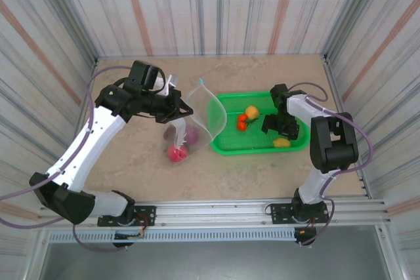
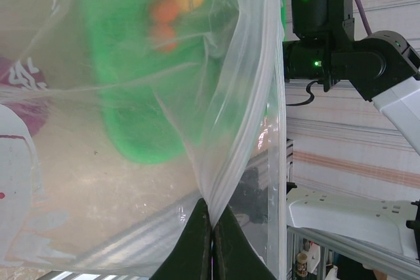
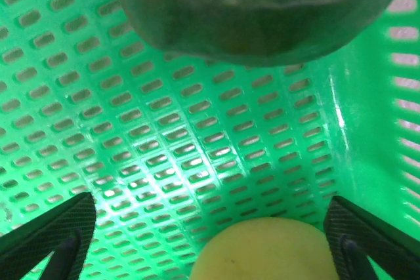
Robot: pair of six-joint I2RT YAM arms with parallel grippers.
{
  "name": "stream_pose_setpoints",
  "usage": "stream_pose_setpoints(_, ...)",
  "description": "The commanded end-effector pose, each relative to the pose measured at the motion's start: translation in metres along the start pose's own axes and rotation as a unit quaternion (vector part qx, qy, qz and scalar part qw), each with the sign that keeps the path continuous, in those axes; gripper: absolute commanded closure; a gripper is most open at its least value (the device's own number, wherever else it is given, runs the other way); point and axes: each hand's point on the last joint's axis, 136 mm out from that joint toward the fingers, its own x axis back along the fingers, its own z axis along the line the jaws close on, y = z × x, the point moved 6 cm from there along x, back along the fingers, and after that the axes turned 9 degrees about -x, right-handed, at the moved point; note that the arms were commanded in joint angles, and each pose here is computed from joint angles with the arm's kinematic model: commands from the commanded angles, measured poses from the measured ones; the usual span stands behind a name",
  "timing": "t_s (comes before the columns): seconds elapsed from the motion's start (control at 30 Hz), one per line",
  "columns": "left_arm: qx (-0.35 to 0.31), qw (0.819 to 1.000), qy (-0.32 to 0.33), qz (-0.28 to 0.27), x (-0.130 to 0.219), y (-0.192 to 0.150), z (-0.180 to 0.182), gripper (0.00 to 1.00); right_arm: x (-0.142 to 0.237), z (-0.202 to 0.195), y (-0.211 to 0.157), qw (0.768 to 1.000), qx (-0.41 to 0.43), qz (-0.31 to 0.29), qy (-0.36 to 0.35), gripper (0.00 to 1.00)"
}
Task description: Place the food in the zip-top bag and seal the zipper
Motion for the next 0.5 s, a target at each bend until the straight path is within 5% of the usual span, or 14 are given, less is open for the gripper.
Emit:
stream_pose_setpoints(0.0,-0.005,1.0,-0.007,0.0,0.0,0.001,0.0,1.0,0.015,-0.01,-0.006,1.0,-0.003,0.001,-0.026,0.02)
stream_pose_setpoints(0.47,-0.002,1.0,-0.01,0.003,-0.003,0.003,0.001,1.0,0.002,0.011,-0.024,0.997,-0.008,0.07,0.038,0.08)
